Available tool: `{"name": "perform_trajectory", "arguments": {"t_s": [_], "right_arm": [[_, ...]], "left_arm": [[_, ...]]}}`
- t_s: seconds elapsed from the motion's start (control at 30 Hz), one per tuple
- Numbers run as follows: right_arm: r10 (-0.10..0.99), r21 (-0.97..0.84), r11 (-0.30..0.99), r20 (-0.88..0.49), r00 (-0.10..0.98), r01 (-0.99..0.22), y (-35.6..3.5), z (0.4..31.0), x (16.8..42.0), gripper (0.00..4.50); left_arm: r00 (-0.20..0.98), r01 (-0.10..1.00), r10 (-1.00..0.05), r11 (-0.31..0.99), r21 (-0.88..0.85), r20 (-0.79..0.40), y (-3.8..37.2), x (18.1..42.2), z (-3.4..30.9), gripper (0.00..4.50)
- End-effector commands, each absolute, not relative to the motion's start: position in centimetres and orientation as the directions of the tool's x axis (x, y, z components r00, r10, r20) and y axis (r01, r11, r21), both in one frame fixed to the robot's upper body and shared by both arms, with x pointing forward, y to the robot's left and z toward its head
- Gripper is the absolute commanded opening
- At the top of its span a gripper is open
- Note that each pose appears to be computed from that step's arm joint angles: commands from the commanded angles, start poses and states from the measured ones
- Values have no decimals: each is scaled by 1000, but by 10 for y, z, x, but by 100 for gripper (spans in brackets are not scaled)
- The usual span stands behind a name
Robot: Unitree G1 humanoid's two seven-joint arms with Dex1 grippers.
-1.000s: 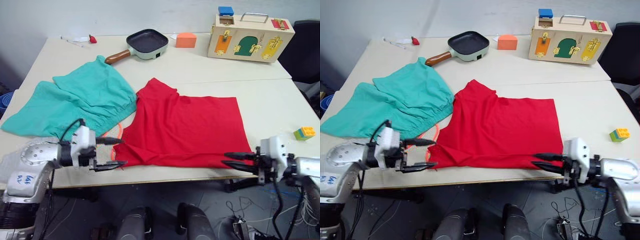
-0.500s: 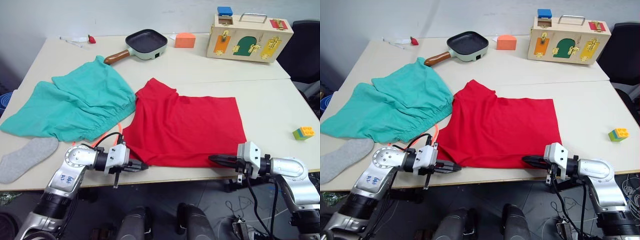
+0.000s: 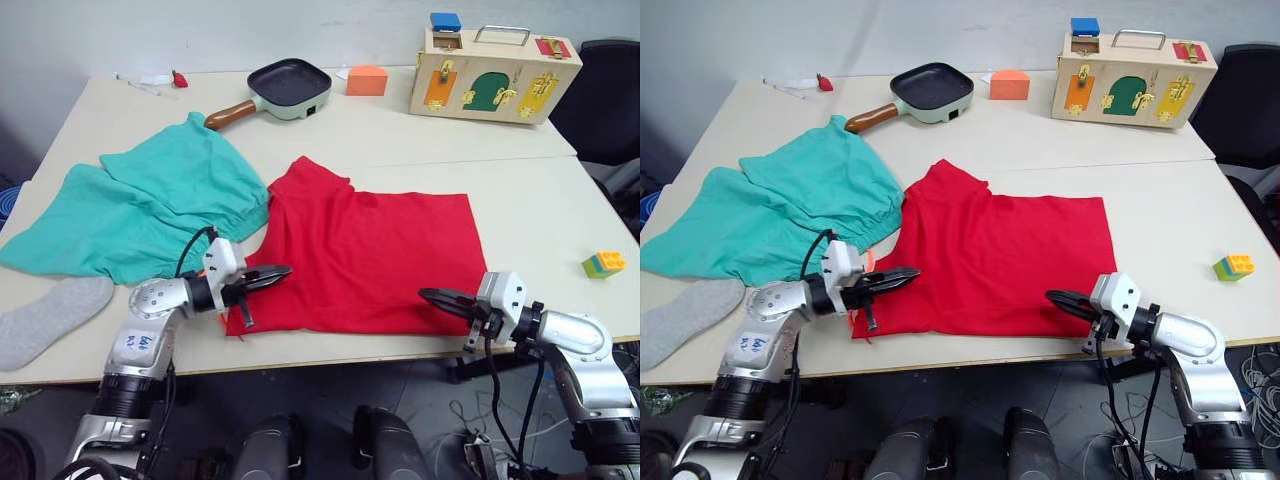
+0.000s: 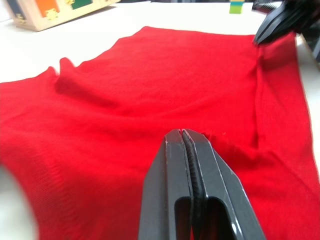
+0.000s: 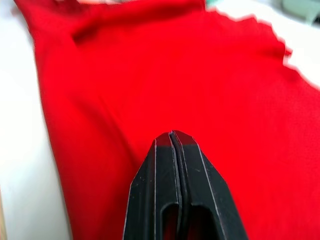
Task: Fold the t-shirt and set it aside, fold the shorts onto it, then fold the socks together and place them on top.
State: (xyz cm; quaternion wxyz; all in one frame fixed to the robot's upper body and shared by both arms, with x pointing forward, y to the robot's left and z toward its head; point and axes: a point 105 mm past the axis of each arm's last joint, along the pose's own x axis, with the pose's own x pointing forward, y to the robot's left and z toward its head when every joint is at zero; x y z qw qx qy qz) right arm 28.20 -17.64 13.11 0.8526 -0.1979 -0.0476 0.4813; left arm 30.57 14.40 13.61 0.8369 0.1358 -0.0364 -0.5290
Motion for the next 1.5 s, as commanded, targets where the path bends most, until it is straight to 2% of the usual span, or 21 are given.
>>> {"name": "perform_trajectory", "arguments": {"t_s": [0.03, 0.17, 0.3, 0.47, 0.6, 0.7, 0.8, 0.97, 1.07, 1.17, 1.23, 1.3, 1.4, 1.5], "right_arm": [[883, -389, 406, -66, 465, -827, -131, 143, 276, 0], [864, -339, 422, -131, 487, -840, -105, 116, 273, 0], [817, -328, 451, -224, 532, -830, -109, 86, 271, 0], [737, -335, 538, -259, 625, -773, -150, 80, 280, 0], [680, -363, 605, -229, 697, -709, -196, 91, 283, 0], [671, -374, 606, -234, 704, -702, -232, 96, 269, 0], [587, -365, 675, -259, 767, -641, -271, 87, 263, 0], [438, -365, 795, -208, 874, -485, -321, 87, 263, 0], [434, -245, 863, -91, 897, -442, -325, 107, 266, 0], [537, -192, 824, -34, 843, -533, -305, 133, 265, 0], [637, -202, 744, -77, 767, -637, -287, 141, 257, 0], [725, -237, 621, -189, 663, -747, -271, 138, 245, 37], [771, -264, 486, -319, 551, -833, -260, 127, 233, 129], [759, -300, 446, -372, 534, -843, -261, 120, 234, 234]], "left_arm": [[365, 905, -923, 321, 278, -121, 147, 282, 142, 5], [412, 894, -896, 362, 265, -164, 142, 273, 128, 5], [488, 866, -845, 438, 241, -218, 148, 272, 104, 5], [543, 838, -799, 498, 223, -258, 159, 273, 92, 5], [573, 820, -768, 538, 196, -288, 169, 275, 86, 5], [560, 827, -762, 536, 170, -326, 177, 271, 77, 5], [596, 801, -744, 578, 156, -300, 181, 273, 78, 5], [616, 787, -752, 595, 160, -235, 182, 275, 86, 5], [570, 818, -814, 550, 168, -109, 177, 269, 107, 5], [558, 821, -827, 536, 198, -72, 184, 267, 125, 5], [537, 832, -836, 504, 233, -110, 191, 264, 130, 42], [475, 866, -858, 416, 276, -195, 193, 258, 129, 92], [408, 890, -859, 299, 345, -308, 194, 251, 124, 193], [391, 892, -841, 246, 379, -374, 193, 251, 117, 289]]}}
